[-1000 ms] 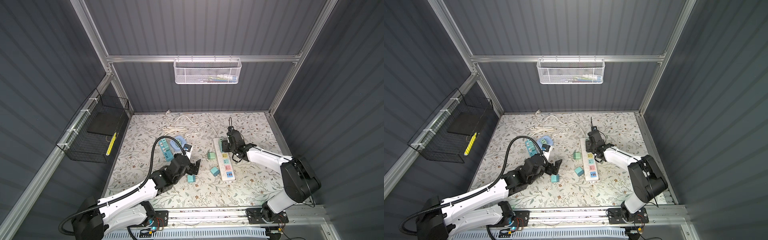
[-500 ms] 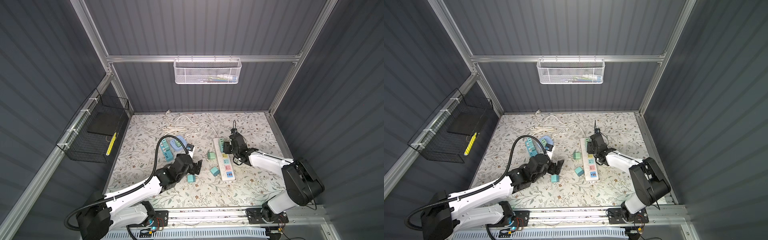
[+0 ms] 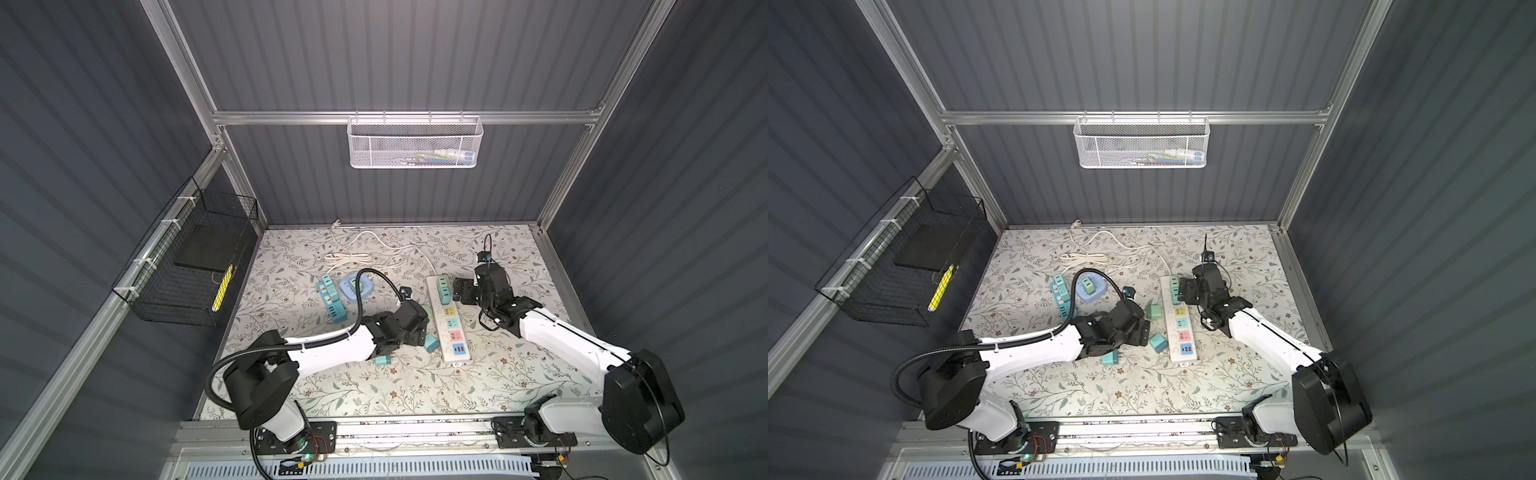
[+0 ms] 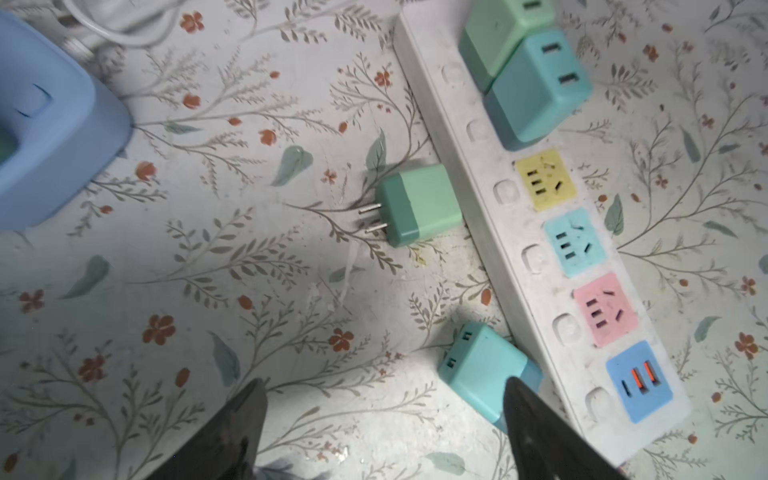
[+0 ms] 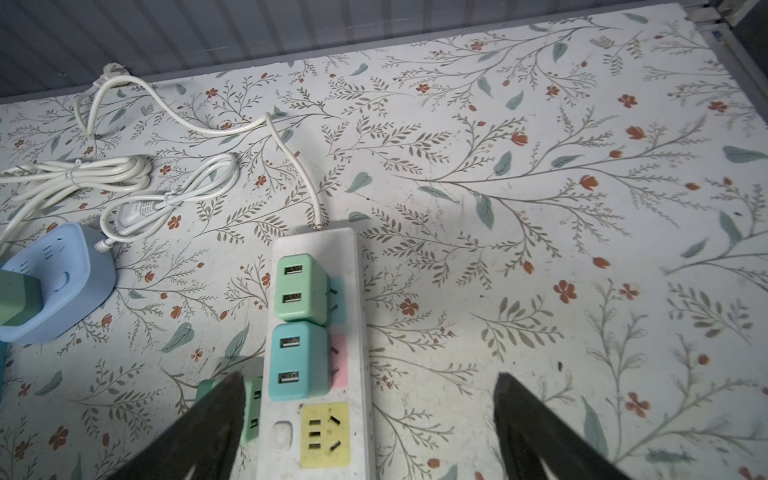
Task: Insert the plug
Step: 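Move left gripper over the loose teal adapter and close on it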
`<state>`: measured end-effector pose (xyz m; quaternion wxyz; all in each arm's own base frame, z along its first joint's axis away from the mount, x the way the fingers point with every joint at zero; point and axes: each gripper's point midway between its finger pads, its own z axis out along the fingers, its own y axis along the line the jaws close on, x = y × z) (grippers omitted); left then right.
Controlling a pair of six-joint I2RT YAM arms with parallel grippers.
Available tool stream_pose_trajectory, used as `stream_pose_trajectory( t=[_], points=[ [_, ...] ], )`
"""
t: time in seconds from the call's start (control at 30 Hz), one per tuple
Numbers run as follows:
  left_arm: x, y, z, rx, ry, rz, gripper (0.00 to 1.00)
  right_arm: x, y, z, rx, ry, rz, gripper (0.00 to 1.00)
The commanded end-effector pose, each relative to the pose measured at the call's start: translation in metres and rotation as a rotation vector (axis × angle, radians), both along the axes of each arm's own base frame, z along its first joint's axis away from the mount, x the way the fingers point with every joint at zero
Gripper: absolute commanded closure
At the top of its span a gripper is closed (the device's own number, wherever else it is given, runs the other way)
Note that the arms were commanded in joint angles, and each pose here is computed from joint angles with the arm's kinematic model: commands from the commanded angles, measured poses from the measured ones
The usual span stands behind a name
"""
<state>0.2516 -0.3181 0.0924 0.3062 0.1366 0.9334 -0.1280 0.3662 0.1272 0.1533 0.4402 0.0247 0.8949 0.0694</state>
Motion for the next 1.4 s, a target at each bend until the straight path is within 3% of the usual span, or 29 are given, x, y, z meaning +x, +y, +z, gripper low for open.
stream_pose_trajectory(
  t=[0.0, 0.4, 0.77, 0.97, 1.37],
  points=[
    [-0.010, -0.014, -0.007, 0.028, 0.081, -0.010, 0.10, -0.007, -0.013, -0.006, 0.008, 0.028, -0.046, 0.05],
    [-0.017, -0.032, -0.045, 0.101, 0.160, -0.029, 0.10, -0.017, -0.021, -0.006, 0.009, 0.013, -0.044, 0.01],
    [-0.018, -0.029, -0.038, 0.098, 0.137, -0.039, 0.08, -0.016, -0.018, -0.005, 0.026, 0.011, -0.032, 0.01],
    [-0.021, -0.040, -0.055, 0.106, 0.200, -0.044, 0.10, -0.017, -0.016, -0.007, 0.033, 0.020, -0.024, 0.01],
    [-0.017, -0.047, -0.057, 0.106, 0.199, -0.033, 0.10, -0.023, -0.019, -0.010, 0.033, 0.025, -0.026, 0.01]
  ],
)
